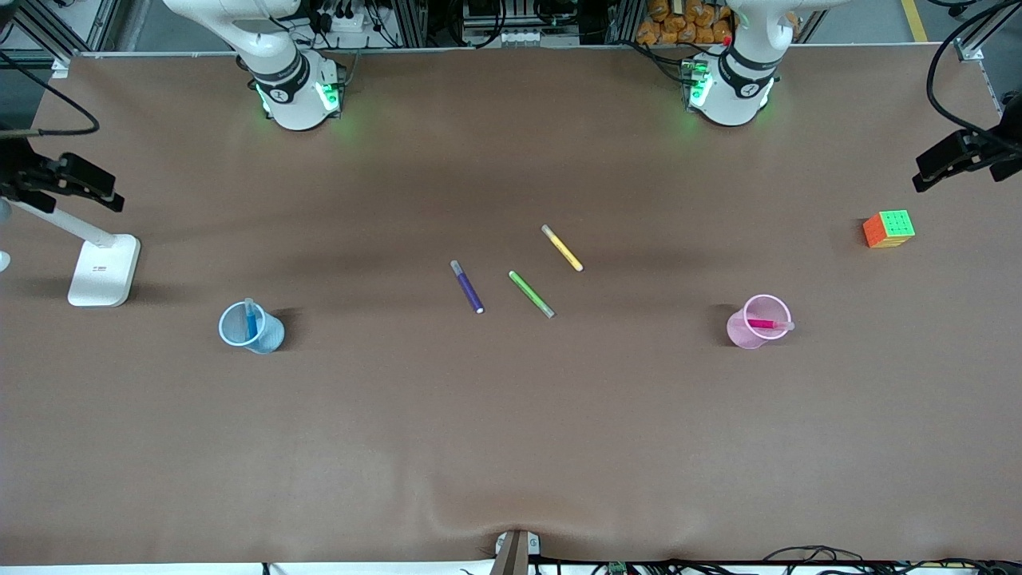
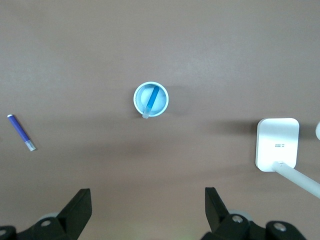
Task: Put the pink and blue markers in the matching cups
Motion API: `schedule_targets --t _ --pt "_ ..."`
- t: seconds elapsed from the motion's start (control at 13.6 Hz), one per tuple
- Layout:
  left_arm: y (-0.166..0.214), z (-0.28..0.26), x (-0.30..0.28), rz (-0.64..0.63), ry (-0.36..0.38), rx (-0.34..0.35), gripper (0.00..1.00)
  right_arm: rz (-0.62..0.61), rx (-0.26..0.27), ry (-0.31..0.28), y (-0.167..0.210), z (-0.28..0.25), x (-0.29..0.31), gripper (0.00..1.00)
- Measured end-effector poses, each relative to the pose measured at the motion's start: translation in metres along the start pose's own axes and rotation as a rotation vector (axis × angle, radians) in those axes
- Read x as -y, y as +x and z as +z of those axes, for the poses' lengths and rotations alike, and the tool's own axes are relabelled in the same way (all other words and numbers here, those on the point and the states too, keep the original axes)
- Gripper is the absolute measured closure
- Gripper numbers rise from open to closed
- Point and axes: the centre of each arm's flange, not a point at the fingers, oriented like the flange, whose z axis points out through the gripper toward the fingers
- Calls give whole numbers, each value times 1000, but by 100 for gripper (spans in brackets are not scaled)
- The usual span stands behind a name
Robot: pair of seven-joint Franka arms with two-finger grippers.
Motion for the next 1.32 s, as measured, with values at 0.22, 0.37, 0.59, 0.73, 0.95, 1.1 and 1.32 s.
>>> schedule_targets --t 0.22,0.37,0.59,0.73,0.95,1.1,1.32 --pt "-4 -2 -1 8 0 -2 0 -1 -3 0 -3 -11 0 0" --pt "-6 0 -2 12 1 13 0 -1 -5 0 -3 -13 0 0" --pt "-10 4 -4 16 4 44 0 -1 -5 0 -3 -13 0 0" --pt "-13 5 -9 26 5 50 0 -1 -5 0 -3 -13 1 0" --pt "-23 2 -20 39 -47 50 0 -2 -5 0 -3 -13 1 0" --pt "-26 1 -22 37 -61 50 0 -2 -5 0 -3 -13 1 0" --pt "-26 1 -22 -10 -64 53 0 -2 -5 0 -3 -13 1 0"
